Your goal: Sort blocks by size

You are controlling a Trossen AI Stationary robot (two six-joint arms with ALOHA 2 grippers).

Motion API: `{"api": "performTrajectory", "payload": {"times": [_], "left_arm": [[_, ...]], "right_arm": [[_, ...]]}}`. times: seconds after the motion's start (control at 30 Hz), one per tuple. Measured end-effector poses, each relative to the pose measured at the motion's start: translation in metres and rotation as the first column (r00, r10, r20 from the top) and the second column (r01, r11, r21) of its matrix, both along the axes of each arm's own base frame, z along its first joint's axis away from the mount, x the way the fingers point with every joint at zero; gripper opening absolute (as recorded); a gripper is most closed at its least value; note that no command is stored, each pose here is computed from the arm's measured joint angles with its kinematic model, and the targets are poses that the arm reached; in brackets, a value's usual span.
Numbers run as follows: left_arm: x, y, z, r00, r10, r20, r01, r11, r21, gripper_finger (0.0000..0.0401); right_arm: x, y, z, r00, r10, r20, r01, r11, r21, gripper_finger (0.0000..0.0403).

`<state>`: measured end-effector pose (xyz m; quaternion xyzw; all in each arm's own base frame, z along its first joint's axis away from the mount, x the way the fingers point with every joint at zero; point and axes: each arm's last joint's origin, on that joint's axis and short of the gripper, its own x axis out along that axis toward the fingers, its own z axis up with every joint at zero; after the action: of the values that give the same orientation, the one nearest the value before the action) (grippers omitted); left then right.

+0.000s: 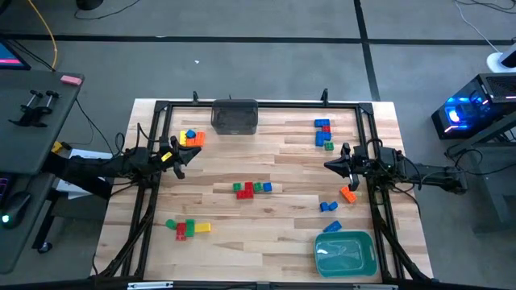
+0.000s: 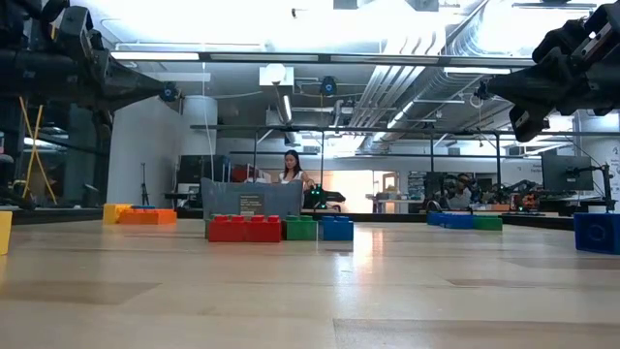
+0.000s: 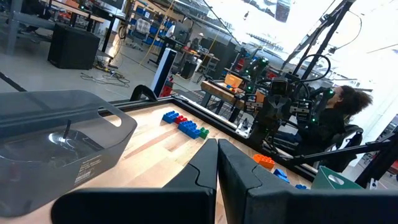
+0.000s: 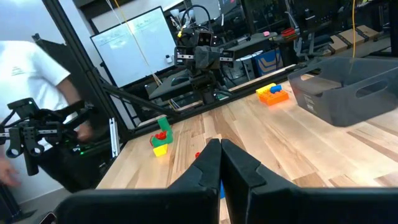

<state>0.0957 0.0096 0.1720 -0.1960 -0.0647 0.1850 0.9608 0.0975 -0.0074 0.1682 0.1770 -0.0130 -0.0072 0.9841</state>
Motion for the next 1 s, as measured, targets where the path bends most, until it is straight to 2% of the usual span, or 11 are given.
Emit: {"api": "performTrajectory", "payload": {"times": [0.67,0.9,1.0], "left_arm": [[0.000,0.000,0.000,1.000,0.000,0.006,0.000,1.000,-0.004,0.0001],[-0.002,0.002,0.012,0.981,0.058,0.183,-0.034,0.991,-0.132,0.0001],[-0.006,0.004,0.022,0.937,0.144,0.318,-0.072,0.971,-0.229,0.0001]], "right_arm": [[0.000,0.000,0.000,1.000,0.000,0.000,0.000,1.000,0.000,0.0001],[0.000,0.000,0.000,1.000,0.000,0.000,0.000,1.000,0.000,0.0001],[0.000,0.000,0.000,1.000,0.000,0.000,0.000,1.000,0.000,0.0001]]}}
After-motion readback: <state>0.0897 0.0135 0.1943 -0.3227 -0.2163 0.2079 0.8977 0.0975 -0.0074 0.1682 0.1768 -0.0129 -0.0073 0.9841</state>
